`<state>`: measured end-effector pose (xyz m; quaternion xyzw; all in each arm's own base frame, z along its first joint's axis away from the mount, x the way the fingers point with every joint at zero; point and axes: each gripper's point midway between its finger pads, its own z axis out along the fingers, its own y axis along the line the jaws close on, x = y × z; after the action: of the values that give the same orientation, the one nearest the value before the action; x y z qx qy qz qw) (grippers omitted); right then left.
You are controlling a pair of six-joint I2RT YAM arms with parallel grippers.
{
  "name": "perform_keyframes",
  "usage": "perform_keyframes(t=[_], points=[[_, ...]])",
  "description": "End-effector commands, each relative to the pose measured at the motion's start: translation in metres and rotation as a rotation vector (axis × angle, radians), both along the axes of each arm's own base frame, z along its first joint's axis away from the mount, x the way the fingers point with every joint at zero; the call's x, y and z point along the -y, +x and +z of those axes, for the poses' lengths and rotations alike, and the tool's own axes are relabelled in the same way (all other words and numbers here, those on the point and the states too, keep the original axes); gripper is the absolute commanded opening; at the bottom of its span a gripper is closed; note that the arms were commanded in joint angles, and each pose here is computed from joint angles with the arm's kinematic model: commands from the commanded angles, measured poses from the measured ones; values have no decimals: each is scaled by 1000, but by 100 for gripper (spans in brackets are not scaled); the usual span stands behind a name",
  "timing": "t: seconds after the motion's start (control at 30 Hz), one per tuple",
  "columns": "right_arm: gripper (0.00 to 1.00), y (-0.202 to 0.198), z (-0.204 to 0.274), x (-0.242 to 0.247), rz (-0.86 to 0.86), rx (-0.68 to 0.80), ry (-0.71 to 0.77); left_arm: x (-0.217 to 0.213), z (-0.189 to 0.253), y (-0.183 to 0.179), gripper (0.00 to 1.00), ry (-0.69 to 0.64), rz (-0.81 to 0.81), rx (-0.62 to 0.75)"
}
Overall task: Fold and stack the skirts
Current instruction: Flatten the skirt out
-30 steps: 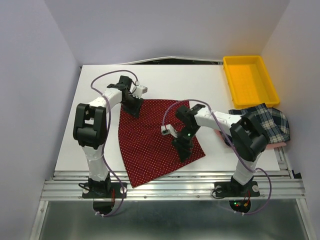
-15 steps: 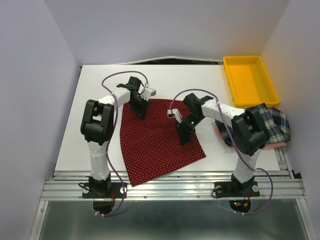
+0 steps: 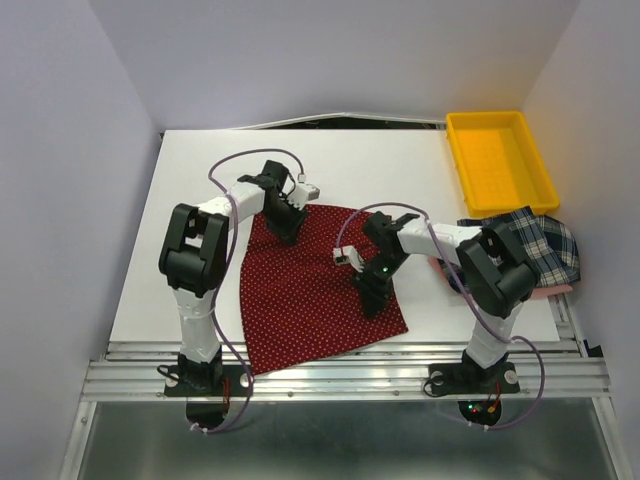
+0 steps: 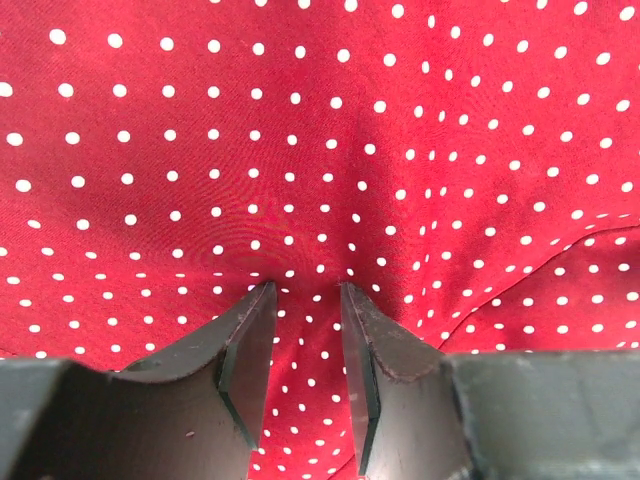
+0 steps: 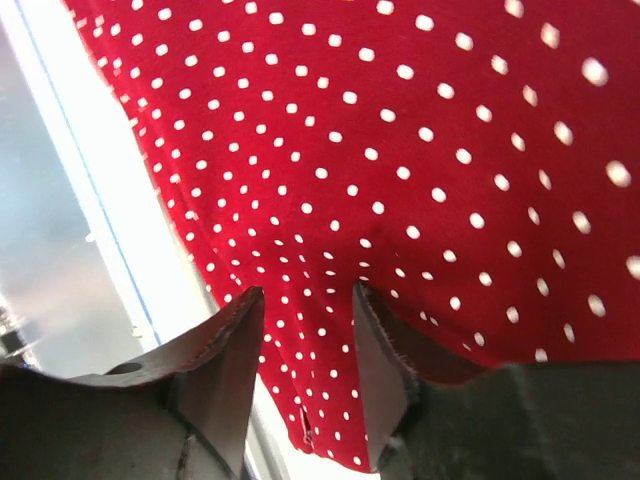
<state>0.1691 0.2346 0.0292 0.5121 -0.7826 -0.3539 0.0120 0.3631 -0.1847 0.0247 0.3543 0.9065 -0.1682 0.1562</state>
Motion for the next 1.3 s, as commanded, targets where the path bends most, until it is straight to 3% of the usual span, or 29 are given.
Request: perform_keyframes(t=[0.0, 0.1, 0.2, 0.4, 0.53, 0.7, 0.93, 1.27], points=[[48, -11, 15, -15, 36, -8, 83, 0, 9, -24, 43, -6, -36, -47], [51, 1, 36, -25, 25, 38, 115, 5, 39, -11, 44, -34, -63, 32], [56, 44, 73, -35, -56, 134, 179, 10, 75, 4, 47, -55, -136, 138], [55, 163, 128, -13, -337, 352, 221, 15, 154, 55, 50, -55, -284, 458], [55, 235, 131, 14, -425, 541, 141, 8, 166, 93, 44, -27, -289, 552], [52, 278, 108, 41, -444, 614, 38, -7, 158, 128, 40, 15, -339, 573], [51, 297, 72, 54, -404, 616, -19, -37, 153, 158, 37, 16, -335, 568], [49, 294, 22, 76, -398, 554, -125, -45, 121, 153, 38, 48, -331, 519]])
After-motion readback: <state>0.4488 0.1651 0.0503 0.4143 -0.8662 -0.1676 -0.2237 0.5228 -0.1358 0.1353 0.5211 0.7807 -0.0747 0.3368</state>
